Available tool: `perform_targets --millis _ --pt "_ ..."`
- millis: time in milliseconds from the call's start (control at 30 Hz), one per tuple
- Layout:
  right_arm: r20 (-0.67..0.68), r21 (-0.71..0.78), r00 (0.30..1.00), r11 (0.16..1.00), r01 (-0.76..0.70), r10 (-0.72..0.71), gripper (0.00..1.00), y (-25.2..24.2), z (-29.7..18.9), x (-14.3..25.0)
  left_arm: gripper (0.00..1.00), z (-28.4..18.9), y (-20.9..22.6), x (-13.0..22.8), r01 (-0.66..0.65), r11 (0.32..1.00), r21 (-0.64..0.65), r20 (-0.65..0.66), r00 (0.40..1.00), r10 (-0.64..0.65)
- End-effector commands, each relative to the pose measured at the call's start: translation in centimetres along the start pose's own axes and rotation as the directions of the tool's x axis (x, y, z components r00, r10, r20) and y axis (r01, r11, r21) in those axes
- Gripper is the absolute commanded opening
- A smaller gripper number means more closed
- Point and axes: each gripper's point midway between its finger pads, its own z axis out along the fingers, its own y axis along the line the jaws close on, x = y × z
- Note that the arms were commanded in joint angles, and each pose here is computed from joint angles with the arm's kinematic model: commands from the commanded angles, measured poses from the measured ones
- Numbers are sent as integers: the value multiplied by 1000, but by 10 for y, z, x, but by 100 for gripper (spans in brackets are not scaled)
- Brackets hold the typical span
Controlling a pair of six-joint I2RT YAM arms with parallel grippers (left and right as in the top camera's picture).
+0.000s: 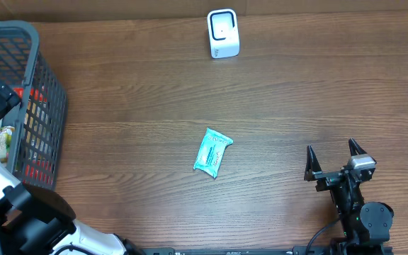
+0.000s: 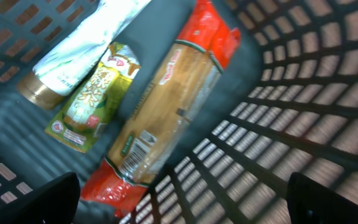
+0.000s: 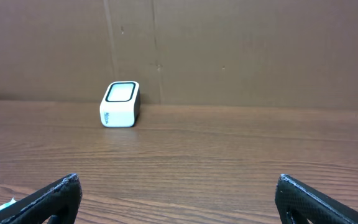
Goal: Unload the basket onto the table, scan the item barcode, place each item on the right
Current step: 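Return the left gripper to the basket and grasp the spaghetti pack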
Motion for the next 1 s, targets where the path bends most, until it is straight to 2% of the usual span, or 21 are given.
perform_targets --millis 0,200,333,567,767,967 --pt "4 4 1000 1000 1 -1 100 0 0 2 97 27 -6 17 -19 999 38 -90 996 22" --pt "4 4 1000 1000 1 -1 100 0 0 2 96 37 -12 15 -26 996 80 -97 995 33" --pt "4 4 1000 1000 1 -1 100 0 0 2 96 59 -8 22 -52 996 77 -152 986 64" --pt "4 4 1000 1000 1 -1 100 0 0 2 81 114 -4 49 -172 978 114 -305 931 199" --pt "4 4 1000 1000 1 -1 100 0 0 2 77 149 2 62 -167 980 110 -376 906 197" --pt "4 4 1000 1000 1 -1 100 0 0 2 77 157 12 59 -192 980 58 -372 907 200"
